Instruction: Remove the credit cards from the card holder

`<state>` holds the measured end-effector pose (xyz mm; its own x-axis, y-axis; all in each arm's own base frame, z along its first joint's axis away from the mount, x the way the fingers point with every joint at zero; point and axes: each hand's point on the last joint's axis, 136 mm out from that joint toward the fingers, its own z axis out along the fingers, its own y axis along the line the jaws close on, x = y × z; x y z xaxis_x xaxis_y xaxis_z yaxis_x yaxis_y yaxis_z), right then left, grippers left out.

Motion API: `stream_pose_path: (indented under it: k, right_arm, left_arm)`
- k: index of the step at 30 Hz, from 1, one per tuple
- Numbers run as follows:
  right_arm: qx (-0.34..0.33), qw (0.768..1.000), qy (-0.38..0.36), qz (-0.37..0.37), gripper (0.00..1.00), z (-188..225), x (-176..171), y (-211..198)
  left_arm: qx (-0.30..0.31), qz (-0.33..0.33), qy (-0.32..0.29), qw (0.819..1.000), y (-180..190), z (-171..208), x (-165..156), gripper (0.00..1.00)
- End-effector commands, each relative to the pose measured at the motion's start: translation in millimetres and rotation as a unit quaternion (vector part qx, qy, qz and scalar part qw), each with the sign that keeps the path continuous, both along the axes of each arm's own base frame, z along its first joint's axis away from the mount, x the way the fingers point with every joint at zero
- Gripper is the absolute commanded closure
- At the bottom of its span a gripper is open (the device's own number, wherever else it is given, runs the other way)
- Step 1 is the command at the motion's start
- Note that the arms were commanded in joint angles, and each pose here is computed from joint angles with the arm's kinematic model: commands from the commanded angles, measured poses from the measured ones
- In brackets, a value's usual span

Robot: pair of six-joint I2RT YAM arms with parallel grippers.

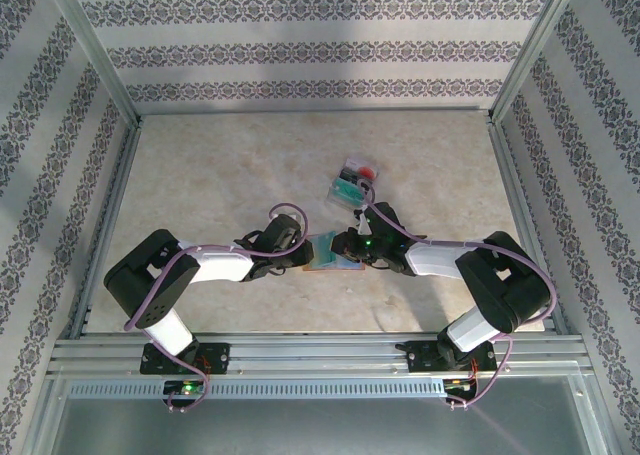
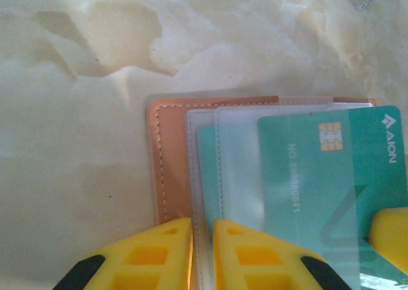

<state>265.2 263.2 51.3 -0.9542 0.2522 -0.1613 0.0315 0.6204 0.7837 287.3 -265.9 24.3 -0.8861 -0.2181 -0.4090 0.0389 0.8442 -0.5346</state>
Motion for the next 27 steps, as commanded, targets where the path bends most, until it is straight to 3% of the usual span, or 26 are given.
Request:
stream_pose_path:
  k: [1,8,27]
  right_arm:
    - [-0.002,1.0,-0.007,-0.004,0.88,0.6,2.4,-4.1]
    - [-0.008,1.0,-0.008,-0.003,0.88,-0.2,3.8,-3.4]
    - [-0.025,1.0,-0.006,0.001,0.88,-0.7,-1.0,-5.2]
  left_arm:
    - [0.019,0.004,0.004,1.0,6.9,3.4,0.8,0.78]
    - [0.029,-0.015,-0.028,0.999,3.1,28.7,8.3,0.69]
    - [0.054,-0.052,-0.023,0.997,-10.1,12.9,16.3,0.74]
